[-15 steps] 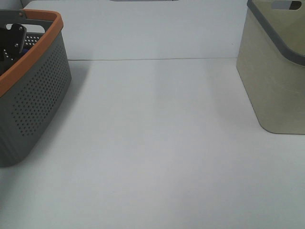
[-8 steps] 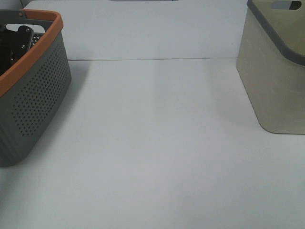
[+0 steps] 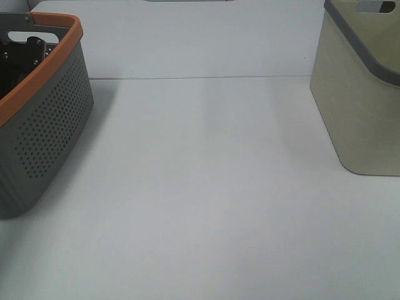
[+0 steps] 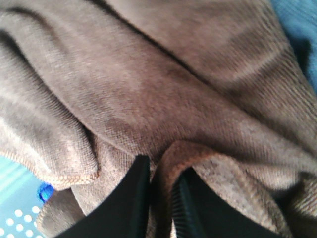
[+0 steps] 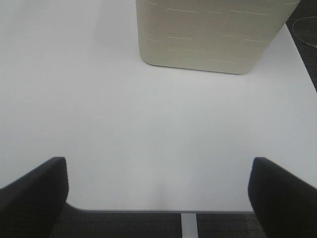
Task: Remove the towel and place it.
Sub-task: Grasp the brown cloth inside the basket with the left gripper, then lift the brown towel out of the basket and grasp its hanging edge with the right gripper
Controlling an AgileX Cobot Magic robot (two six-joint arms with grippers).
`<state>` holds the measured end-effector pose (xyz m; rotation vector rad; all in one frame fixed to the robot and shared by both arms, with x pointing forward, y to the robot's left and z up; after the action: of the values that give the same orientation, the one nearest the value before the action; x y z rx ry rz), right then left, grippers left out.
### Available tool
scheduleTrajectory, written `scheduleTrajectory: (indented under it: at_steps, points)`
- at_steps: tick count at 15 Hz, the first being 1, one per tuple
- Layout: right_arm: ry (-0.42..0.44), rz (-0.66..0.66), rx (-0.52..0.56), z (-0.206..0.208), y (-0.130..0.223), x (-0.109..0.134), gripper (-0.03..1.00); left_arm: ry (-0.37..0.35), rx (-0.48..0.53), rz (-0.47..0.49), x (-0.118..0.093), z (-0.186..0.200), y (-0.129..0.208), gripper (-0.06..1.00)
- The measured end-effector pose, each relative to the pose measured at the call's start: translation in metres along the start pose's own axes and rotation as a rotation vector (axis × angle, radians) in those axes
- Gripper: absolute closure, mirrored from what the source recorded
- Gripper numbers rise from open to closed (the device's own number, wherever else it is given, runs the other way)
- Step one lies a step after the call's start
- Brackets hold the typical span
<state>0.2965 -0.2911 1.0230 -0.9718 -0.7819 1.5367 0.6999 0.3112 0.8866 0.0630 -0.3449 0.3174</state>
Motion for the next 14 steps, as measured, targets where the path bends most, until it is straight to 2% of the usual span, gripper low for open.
scheduleTrajectory:
  at_steps: [2,3,4,6,10,14]
  points:
    - [0.000,0.000,0.000,0.000,0.000,0.000,0.01,-0.001,0.002,0.013,0.000,0.000,0.000,0.82]
    - [0.000,0.000,0.000,0.000,0.000,0.000,0.01,0.001,0.003,0.013,0.000,0.000,0.000,0.91]
    - [0.000,0.000,0.000,0.000,0.000,0.000,0.01,0.025,0.015,0.016,-0.004,0.000,0.002,0.94]
    - [0.000,0.000,0.000,0.000,0.000,0.000,0.01,0.009,0.014,0.029,0.001,0.015,0.003,0.94]
    - [0.000,0.000,0.000,0.000,0.000,0.000,0.01,-0.180,-0.052,0.100,0.036,0.100,0.003,0.94]
    - [0.000,0.000,0.000,0.000,0.000,0.000,0.01,-0.287,-0.103,0.202,0.041,0.178,0.012,0.94]
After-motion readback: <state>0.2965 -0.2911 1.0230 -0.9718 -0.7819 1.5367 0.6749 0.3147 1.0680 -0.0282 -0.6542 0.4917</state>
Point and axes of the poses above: a point on each arm's last joint axis where the gripper is mounted, z pointing back along that axis away from the gripper, x along the wrist's bending axis when the last joint is at zero, y = z × x, the point moved 7 cm from there along -z, pointing out along that axis toward the gripper, and after that the axes turned 7 degrees about z, right-handed, at the moved point
